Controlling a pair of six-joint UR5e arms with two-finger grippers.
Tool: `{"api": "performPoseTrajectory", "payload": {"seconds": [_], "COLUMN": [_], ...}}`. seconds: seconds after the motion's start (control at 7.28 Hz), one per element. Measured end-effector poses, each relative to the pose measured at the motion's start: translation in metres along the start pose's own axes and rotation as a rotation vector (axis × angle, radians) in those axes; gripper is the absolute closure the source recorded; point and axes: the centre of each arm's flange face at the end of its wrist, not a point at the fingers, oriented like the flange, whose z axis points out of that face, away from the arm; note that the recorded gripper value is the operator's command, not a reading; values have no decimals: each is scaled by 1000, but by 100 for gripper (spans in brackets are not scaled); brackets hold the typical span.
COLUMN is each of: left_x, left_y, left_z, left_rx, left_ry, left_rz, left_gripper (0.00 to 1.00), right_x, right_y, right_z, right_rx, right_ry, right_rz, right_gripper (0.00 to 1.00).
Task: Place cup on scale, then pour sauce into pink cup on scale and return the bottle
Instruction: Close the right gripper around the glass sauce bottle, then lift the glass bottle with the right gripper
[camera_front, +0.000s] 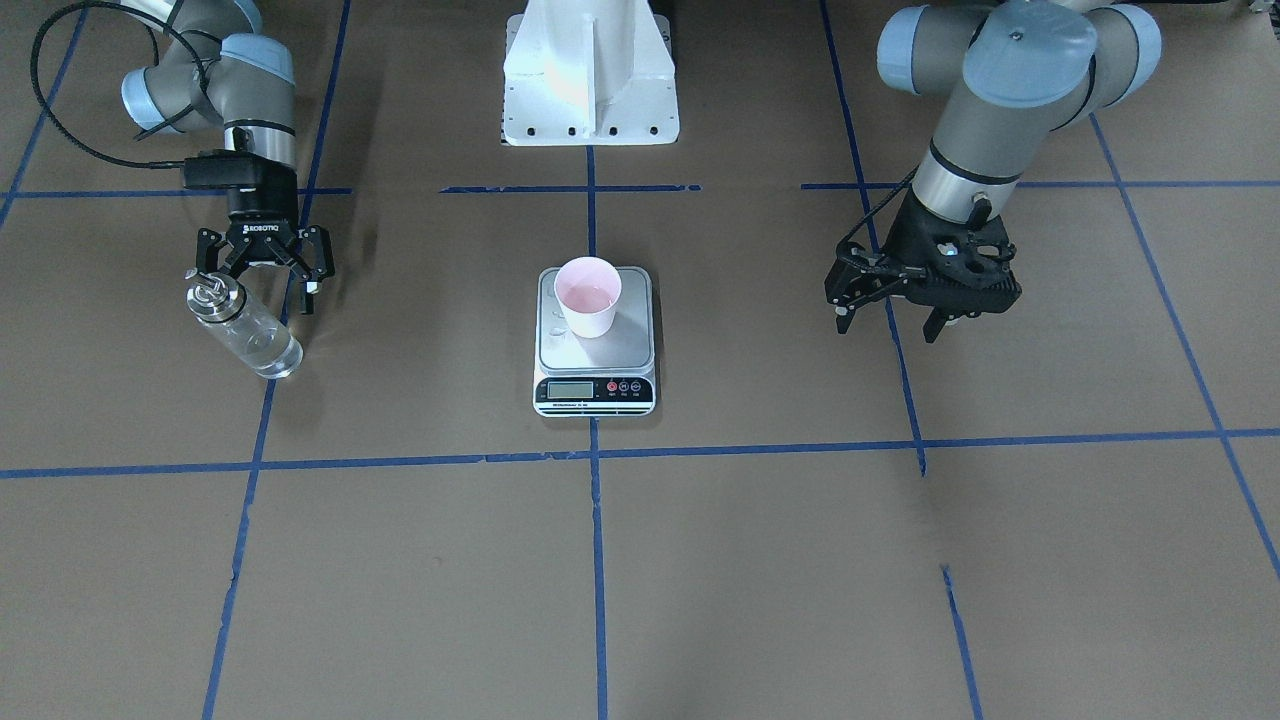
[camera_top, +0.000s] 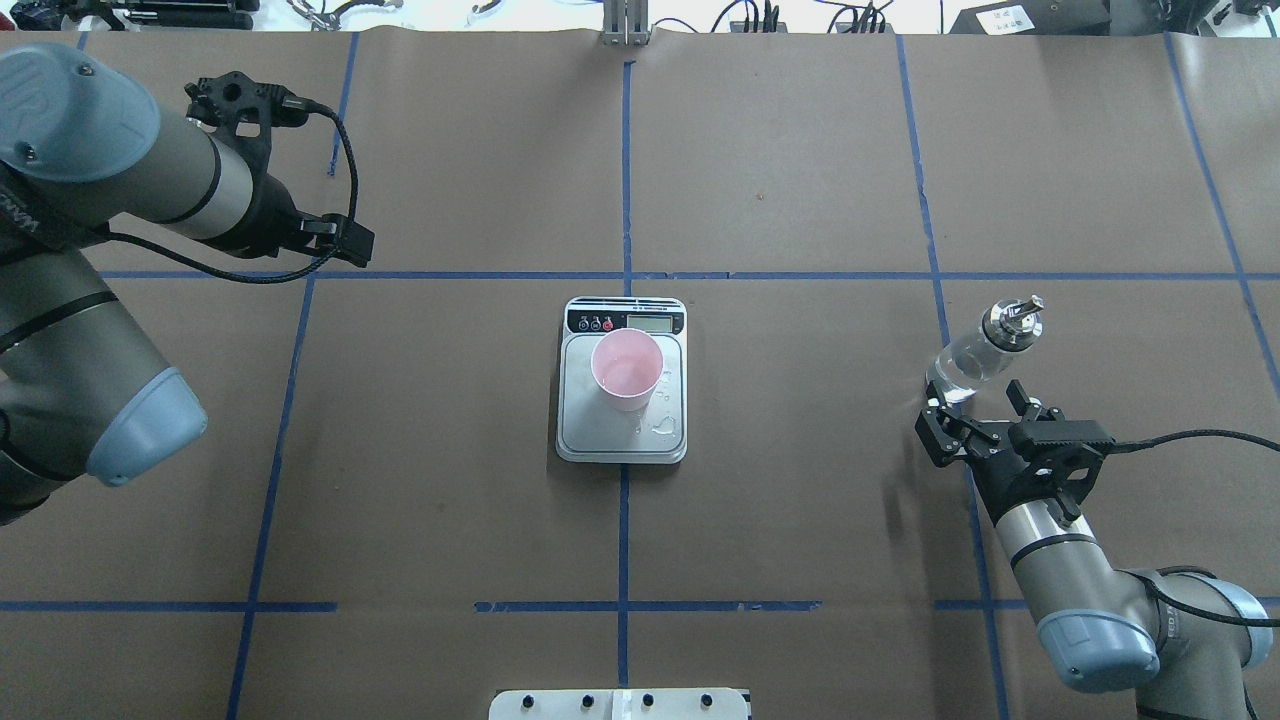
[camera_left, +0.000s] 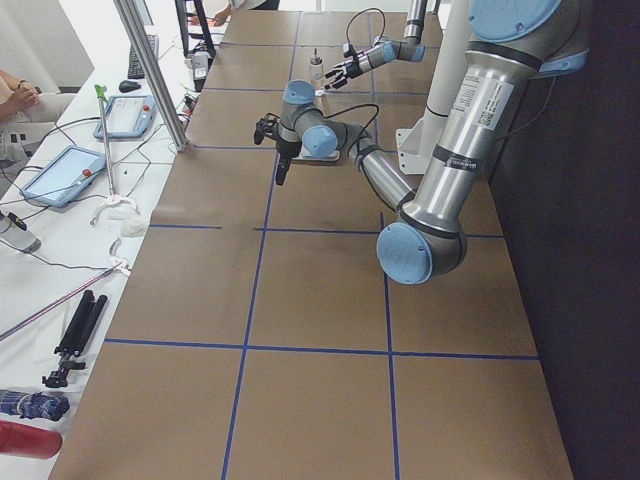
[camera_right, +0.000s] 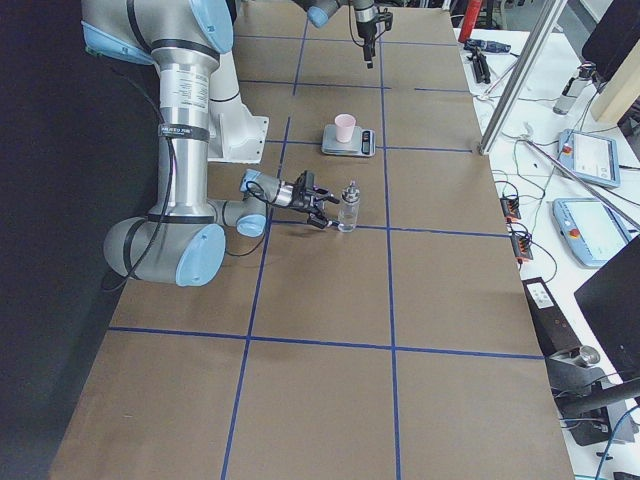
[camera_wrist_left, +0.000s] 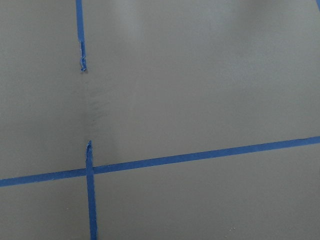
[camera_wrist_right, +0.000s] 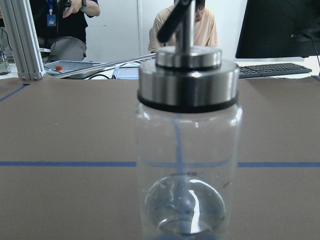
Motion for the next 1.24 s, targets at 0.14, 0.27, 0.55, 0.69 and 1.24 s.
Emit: {"api": "performPoseTrajectory", "payload": {"seconds": [0.14, 0.27, 0.55, 0.69, 1.24], "left_x": [0, 0, 0, 0, 1], "left_y": [0, 0, 0, 0, -1], "left_z": [-1, -1, -1, -2, -2], "left_rx": [1, 2, 3, 4, 5], "left_ry": [1, 2, 0, 1, 1], "left_rz": [0, -1, -2, -3, -2], "left_gripper": [0, 0, 0, 0, 0], "right_x": [1, 1, 0, 2, 20], "right_y": [0, 0, 0, -1, -1], "right_z": [0, 1, 2, 5, 27], "right_rx": [4, 5, 8, 12, 35], "right_ry": [2, 2, 3, 9, 35], "right_rz": [-3, -5, -5, -7, -10], "right_gripper": [0, 0, 0, 0, 0]}}
